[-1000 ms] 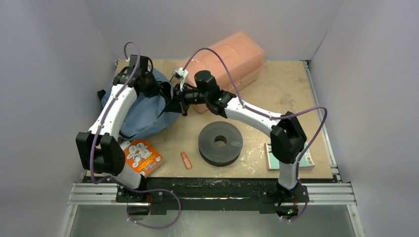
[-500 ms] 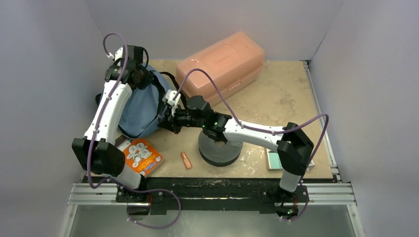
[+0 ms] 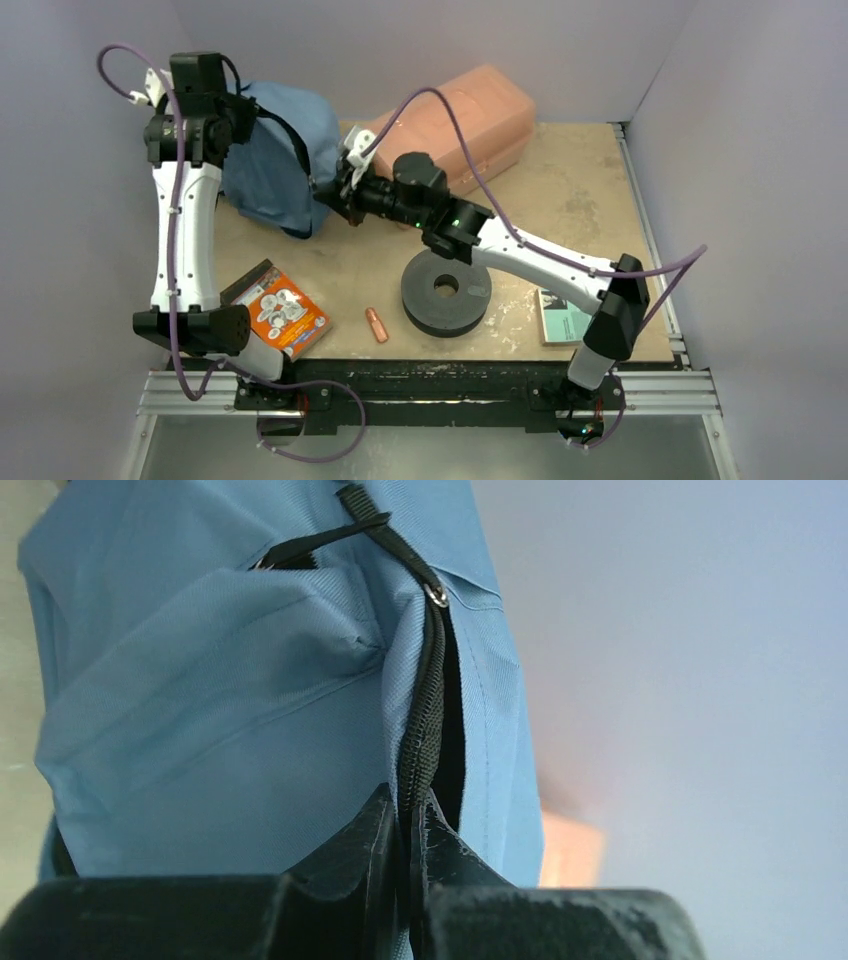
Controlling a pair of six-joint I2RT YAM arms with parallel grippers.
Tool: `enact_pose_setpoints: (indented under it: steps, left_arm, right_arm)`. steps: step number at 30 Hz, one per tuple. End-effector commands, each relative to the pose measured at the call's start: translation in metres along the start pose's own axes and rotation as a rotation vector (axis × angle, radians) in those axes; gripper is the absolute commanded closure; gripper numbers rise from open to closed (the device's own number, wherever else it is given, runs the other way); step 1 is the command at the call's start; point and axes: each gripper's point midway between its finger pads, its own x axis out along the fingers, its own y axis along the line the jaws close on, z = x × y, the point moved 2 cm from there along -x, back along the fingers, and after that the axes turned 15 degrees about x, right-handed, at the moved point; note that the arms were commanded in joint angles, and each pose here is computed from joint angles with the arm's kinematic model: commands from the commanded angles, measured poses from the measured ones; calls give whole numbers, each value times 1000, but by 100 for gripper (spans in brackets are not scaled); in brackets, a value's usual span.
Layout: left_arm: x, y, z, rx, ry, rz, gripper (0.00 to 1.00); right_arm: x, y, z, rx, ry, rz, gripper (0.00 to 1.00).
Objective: Pack the student bag
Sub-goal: Unzip the student bag at the center of the board.
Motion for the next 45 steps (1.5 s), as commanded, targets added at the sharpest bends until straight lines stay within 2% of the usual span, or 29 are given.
enact_pose_setpoints:
  steps: [1,4,9,14,17,21,22,24,27,29,32,33,37,41,45]
  left_arm:
    - [-41,-35,71,-357,-147,-216,100]
    - [-48,-38,75,-444,-114,-267,100]
    - [-54,-34,68,-496,-81,-310,100]
    - [-59,-31,55,-425,-65,-366,100]
    - [-63,-30,47,-318,-101,-449,79]
    - [-68,-19,26,-103,-89,-479,52]
    - [-72,-18,22,-36,-82,-492,42]
    - [-78,-8,8,64,-24,-467,32]
    - [-86,10,-13,144,58,-429,28]
    - [-95,13,-23,158,95,-453,20]
    - [-104,0,-27,168,120,-531,7]
    - [-105,-7,-27,177,116,-560,6]
    - [-102,-41,-23,272,70,-631,3]
    - [-96,-82,-41,382,140,-767,3]
    - [-85,-98,-54,453,191,-840,3]
  right_arm:
    - [-38,1,94,-30,-140,-37,100]
    - [-49,-10,133,-70,-194,-82,100]
    - [-56,-9,179,-163,-266,-115,100]
    - [-54,-4,201,-228,-302,-105,100]
    - [-45,-10,192,-256,-289,-99,100]
    - [-33,-16,181,-266,-265,-86,100]
    - [-31,-15,180,-268,-261,-73,100]
    - [-27,-14,176,-270,-254,-52,100]
    - [-21,-17,170,-275,-235,-47,100]
    - [-19,-18,166,-277,-225,-44,100]
    - [-18,-19,162,-282,-215,-44,100]
    - [-18,-20,160,-283,-212,-45,100]
    - [-19,-20,158,-286,-204,-44,100]
    - [-21,-20,156,-286,-197,-44,100]
    - [-24,-19,156,-289,-194,-44,100]
